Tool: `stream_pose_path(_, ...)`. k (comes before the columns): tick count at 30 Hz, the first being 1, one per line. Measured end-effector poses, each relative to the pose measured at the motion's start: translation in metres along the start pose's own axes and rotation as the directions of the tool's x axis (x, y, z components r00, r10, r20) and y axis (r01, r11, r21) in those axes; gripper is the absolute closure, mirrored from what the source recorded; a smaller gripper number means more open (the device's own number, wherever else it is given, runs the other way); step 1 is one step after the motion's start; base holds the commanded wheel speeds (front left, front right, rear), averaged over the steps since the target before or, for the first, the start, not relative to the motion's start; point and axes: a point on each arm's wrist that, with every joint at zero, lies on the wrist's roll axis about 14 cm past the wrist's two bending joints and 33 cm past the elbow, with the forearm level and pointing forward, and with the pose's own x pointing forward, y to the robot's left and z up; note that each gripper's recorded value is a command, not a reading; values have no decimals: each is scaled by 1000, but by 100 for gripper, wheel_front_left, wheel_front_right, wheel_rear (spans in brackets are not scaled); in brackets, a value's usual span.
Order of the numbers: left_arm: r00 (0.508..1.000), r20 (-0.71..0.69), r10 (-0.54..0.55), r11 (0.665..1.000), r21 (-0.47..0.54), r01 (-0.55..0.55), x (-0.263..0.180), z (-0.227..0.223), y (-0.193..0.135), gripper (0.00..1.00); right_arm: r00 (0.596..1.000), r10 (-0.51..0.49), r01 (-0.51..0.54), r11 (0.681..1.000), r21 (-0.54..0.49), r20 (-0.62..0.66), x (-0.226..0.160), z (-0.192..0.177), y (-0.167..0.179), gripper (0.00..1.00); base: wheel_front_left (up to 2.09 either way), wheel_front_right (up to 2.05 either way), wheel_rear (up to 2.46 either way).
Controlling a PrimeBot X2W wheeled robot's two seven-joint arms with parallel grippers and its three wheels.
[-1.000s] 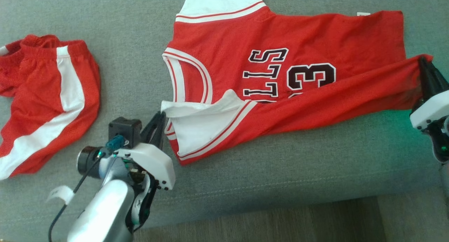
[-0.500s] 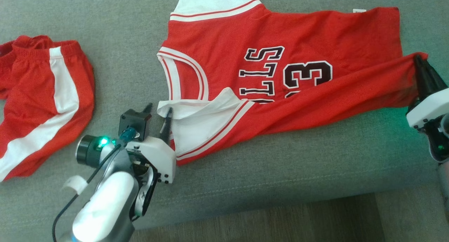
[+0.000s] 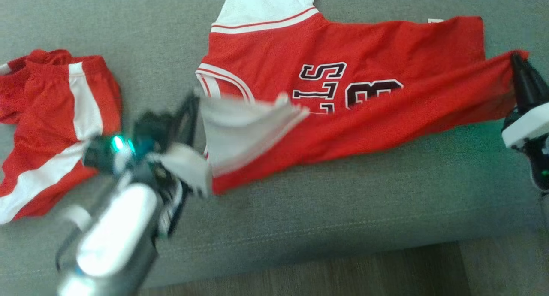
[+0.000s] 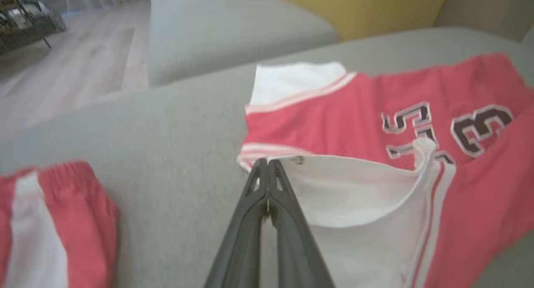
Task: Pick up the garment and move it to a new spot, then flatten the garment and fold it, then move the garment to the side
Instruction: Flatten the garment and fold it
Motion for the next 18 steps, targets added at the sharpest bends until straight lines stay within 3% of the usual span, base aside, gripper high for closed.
stream_pose_path(7,966,258,-37,988,156,-4,43,134,34,100,994,79,-73,995,-67,81,29,74,23,100,0,0,0)
stream_pose_path(14,951,308,-20,964,257,-63,108,226,74,100,976,127,-118,991,-66,174,85,175,56,100,0,0,0)
stream_pose_path(18,912,410,5,958,259,-122,141,281,87,100,963,121,-91,987,-132,242,117,212,68,100,0,0,0)
